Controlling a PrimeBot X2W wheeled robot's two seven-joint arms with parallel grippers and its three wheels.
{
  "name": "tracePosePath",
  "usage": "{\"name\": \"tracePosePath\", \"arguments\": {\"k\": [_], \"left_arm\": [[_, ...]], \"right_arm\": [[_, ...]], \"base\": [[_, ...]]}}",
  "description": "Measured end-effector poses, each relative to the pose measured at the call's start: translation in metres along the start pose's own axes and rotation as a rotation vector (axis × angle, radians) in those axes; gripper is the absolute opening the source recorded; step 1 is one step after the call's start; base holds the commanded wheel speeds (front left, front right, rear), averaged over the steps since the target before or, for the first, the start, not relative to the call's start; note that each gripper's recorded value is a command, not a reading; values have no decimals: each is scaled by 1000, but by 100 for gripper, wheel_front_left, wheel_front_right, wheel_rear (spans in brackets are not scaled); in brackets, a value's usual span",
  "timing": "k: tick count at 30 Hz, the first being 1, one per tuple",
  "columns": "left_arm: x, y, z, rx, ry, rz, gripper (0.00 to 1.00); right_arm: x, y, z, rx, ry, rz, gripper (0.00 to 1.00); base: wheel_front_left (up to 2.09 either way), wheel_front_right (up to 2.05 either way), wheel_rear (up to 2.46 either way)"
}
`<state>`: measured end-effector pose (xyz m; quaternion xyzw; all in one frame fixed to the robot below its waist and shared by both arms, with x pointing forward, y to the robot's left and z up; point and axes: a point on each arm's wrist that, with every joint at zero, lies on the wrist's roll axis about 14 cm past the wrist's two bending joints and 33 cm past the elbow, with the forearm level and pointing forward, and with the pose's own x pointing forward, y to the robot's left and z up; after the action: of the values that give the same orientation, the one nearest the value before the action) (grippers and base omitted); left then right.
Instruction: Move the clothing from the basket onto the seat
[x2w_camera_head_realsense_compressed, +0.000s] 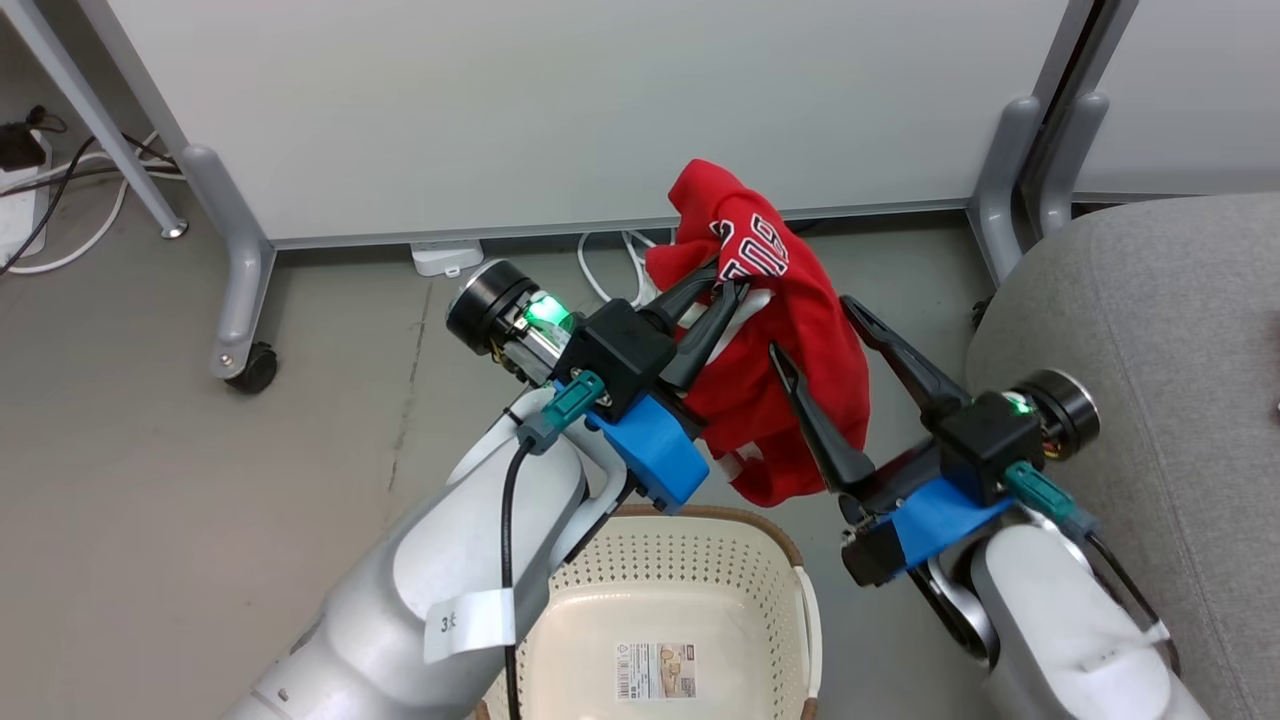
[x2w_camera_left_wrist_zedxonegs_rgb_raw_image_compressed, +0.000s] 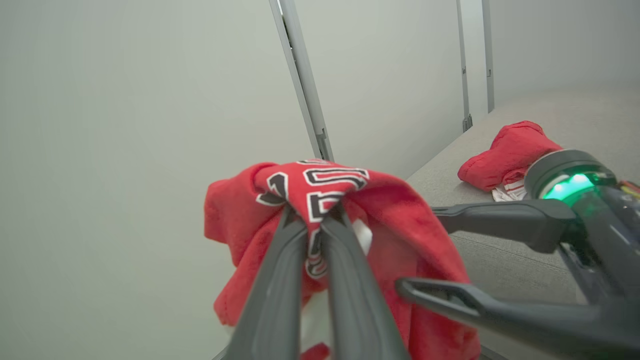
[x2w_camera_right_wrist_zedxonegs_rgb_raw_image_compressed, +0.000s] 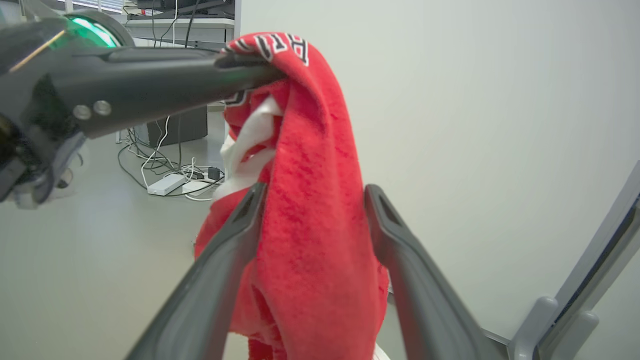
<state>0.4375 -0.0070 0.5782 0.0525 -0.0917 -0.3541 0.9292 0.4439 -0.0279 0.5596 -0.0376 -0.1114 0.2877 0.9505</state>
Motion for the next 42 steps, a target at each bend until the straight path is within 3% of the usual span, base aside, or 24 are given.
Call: {"name": "tracePosePath", "arguments": {"k": [9,10,11,42], "left_arm": [[2,0,-5,-5,6,-3,0],[2,0,-5,-6,6,-3,0],[2,0,-5,-7,7,-2,0],[4,-1,-10,-7,18,-7,0]], "right_arm": [[23,2,-20,-12,62,30,100],[24,4,-24,-8,72,33,30],[24,5,-26,-5,81,34,0],[26,4,-30,7,89,33,0]], "base": [[0,0,0],[0,0,0],[0,0,0],[0,0,0]]}}
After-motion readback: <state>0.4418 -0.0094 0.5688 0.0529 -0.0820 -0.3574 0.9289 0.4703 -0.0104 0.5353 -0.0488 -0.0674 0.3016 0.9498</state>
